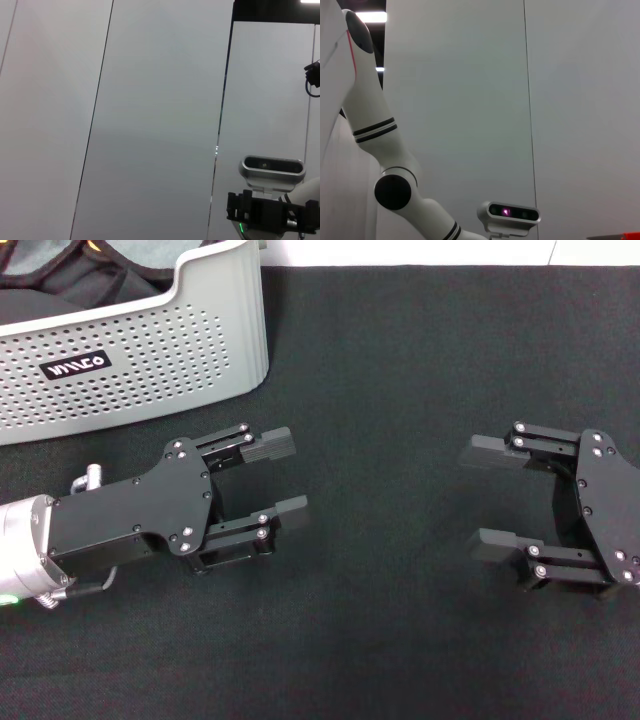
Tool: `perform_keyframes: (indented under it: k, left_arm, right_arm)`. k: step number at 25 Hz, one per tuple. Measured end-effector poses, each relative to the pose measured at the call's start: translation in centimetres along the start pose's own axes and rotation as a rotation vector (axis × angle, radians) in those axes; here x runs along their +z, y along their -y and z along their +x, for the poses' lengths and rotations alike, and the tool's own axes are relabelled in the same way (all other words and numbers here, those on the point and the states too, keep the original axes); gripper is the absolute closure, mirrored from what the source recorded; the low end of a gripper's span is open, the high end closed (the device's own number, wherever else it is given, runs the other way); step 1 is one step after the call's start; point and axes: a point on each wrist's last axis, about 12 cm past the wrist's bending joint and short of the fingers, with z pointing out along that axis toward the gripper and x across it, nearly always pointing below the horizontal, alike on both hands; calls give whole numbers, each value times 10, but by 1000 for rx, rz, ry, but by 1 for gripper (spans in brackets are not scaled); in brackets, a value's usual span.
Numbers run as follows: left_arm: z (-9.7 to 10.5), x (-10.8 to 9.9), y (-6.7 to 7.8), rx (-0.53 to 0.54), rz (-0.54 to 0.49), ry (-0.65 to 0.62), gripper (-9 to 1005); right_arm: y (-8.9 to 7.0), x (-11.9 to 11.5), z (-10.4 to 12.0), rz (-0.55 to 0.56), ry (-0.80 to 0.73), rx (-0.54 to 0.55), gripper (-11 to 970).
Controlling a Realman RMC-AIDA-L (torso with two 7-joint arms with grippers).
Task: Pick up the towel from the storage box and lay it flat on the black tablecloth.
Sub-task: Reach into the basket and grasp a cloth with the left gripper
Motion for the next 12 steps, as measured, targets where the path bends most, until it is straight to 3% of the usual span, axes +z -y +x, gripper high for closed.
perform_keyframes:
  k: [12]
  left_arm:
    - [1, -2, 1, -1, -19, 12, 303]
  right_arm:
    - [2, 1, 0, -2, -3, -2, 311]
